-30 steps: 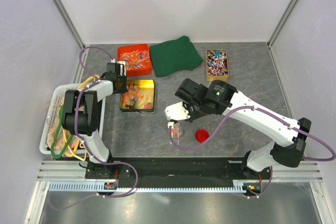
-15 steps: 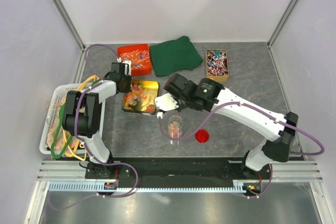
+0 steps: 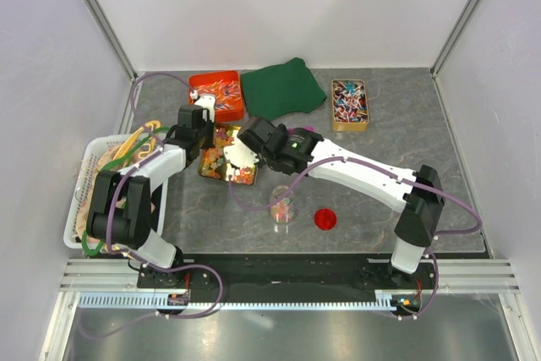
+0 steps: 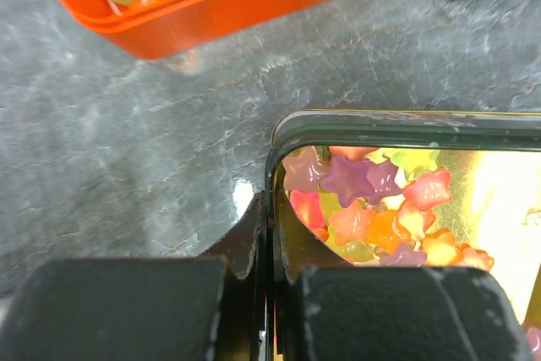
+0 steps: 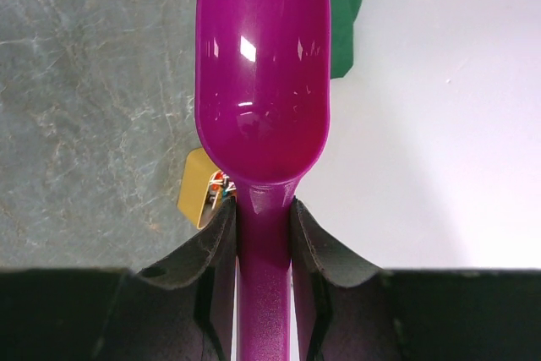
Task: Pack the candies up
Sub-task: Scoop the fake candies from the storage box.
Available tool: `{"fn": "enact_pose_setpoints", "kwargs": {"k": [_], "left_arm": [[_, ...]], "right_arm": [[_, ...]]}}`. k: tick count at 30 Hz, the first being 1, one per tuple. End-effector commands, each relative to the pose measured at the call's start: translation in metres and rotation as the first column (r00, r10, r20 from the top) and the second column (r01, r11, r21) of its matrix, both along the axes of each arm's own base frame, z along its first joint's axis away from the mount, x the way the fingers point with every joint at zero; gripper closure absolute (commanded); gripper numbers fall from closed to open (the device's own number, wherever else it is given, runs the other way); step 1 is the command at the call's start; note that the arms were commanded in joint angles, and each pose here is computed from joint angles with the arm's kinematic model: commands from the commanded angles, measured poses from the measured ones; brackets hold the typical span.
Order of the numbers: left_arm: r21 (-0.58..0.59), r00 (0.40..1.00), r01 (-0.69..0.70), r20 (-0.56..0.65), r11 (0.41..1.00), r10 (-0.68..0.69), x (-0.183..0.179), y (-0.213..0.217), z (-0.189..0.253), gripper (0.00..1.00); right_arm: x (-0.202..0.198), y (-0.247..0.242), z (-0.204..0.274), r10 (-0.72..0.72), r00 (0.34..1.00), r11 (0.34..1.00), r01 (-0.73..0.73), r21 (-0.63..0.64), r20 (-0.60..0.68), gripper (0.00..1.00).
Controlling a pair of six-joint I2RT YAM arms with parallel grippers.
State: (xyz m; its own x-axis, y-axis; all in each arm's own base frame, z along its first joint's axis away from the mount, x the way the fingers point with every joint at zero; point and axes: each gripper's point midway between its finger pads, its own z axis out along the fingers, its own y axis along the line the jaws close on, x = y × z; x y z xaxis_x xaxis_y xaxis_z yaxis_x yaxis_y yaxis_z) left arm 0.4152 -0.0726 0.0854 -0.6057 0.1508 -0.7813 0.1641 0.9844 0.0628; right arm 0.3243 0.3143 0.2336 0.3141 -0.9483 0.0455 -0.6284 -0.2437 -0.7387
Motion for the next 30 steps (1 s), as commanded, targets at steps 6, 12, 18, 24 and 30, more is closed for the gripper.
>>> {"fn": "enact_pose_setpoints", "kwargs": {"k": [6, 12, 18, 24, 30], "left_arm": [[-0.094, 0.951, 0.058, 0.309, 0.994, -0.026, 0.013, -0.016, 0.073, 0.98], [-0.161, 0.961, 0.150, 0.256, 0.975, -0.105, 0.006, -0.038, 0.062, 0.98], [-0.234, 0.960, 0.243, 0.196, 0.941, -0.199, -0.001, -0.060, 0.051, 0.98], [-0.134, 0.988, 0.134, 0.094, 0.982, -0.122, 0.013, -0.037, 0.031, 0.98], [-0.106, 0.978, 0.164, 0.146, 0.981, -0.148, 0.016, -0.036, 0.049, 0.98]], "right_arm": [[0.000, 0.012, 0.027, -0.007, 0.996, 1.000, 0.005, 0.029, 0.086, 1.00], [-0.004, 0.015, 0.015, 0.006, 0.997, 0.998, 0.000, -0.068, 0.079, 1.00], [-0.002, 0.019, 0.007, -0.003, 0.997, 0.980, 0.018, -0.200, 0.079, 1.00], [-0.001, 0.019, -0.007, 0.001, 0.997, 0.967, 0.017, -0.254, 0.072, 1.00], [-0.002, 0.021, -0.016, 0.008, 0.999, 0.965, 0.005, -0.262, 0.051, 1.00]]}}
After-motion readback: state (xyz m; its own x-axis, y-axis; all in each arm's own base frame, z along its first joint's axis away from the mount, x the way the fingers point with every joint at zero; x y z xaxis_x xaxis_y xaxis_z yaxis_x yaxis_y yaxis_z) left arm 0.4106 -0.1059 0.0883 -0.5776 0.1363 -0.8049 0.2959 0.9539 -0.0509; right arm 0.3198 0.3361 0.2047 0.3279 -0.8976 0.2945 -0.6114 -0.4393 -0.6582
